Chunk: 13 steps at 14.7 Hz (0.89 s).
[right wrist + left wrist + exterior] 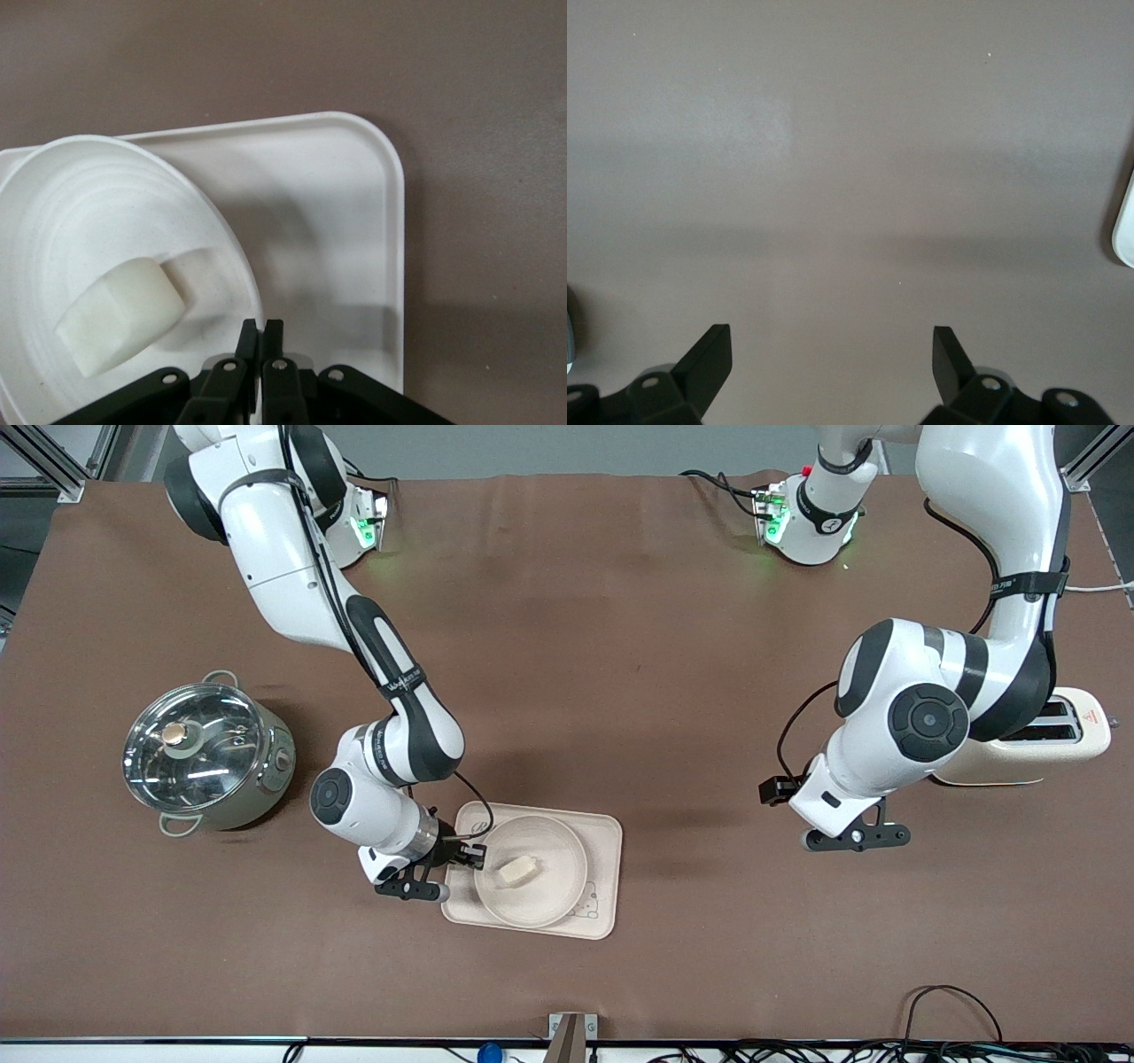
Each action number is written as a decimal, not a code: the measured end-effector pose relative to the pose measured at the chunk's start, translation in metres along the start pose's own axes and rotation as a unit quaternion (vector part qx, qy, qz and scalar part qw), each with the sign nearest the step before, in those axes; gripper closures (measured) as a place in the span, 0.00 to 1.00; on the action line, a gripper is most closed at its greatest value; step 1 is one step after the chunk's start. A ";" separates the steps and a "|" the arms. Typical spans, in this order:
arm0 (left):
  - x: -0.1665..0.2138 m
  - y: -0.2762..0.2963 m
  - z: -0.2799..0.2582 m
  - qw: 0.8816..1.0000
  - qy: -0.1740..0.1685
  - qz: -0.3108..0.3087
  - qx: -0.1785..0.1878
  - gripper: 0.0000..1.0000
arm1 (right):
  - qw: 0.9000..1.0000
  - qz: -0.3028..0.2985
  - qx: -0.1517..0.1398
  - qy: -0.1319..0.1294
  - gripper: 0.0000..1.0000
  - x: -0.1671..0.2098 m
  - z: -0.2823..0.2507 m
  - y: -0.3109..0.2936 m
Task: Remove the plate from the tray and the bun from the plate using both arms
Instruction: 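Lift the plate off the tray and set it down beyond the tray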
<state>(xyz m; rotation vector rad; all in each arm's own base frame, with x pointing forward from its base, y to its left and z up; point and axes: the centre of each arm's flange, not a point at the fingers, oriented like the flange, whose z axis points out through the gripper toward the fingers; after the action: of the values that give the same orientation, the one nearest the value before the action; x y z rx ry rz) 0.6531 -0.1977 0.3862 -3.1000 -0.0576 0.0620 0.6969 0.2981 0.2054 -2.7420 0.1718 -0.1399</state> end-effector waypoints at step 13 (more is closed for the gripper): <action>-0.007 0.017 0.000 0.999 -0.004 -0.035 -0.005 0.00 | 0.994 -0.072 -0.046 -0.070 0.96 -0.223 0.008 -0.040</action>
<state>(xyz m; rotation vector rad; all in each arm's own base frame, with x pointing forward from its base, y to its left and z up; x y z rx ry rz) 0.6471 -0.2148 0.3854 -3.1056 -0.1671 0.0720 0.4815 0.3684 0.1972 -2.8426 -0.0585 0.0226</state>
